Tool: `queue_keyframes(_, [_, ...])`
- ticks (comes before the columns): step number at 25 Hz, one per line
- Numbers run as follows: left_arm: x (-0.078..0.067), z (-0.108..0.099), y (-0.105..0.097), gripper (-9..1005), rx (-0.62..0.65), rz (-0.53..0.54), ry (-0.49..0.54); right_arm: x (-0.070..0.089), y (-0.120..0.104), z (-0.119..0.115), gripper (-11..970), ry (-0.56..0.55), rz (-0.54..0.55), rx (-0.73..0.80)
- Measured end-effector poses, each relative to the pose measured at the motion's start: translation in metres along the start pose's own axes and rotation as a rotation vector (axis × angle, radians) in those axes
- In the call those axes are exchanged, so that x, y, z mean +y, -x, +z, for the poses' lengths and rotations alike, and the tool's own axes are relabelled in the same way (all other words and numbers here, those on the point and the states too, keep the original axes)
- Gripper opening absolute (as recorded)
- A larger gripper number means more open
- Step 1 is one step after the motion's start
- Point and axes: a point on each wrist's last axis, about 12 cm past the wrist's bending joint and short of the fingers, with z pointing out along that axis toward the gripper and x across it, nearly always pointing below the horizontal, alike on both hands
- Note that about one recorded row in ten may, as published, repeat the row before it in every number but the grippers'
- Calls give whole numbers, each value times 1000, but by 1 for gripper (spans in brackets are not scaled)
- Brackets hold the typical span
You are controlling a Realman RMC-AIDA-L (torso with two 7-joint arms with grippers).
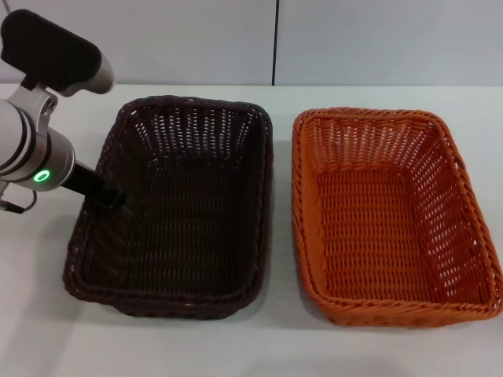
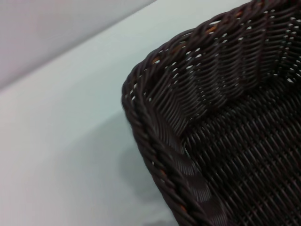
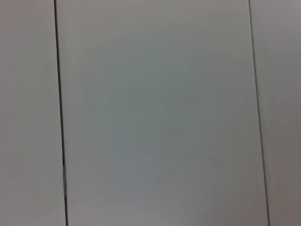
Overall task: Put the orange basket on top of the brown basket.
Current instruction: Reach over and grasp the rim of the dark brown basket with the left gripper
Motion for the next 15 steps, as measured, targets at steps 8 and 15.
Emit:
queue_keyframes(8, [-5,-17,5,306,-61,306,88,0,0,0,727,-2,2,-2])
queue_keyframes(15, [8,-44,23,305,-101,522,97,1,1,1,726,-1,6,-6])
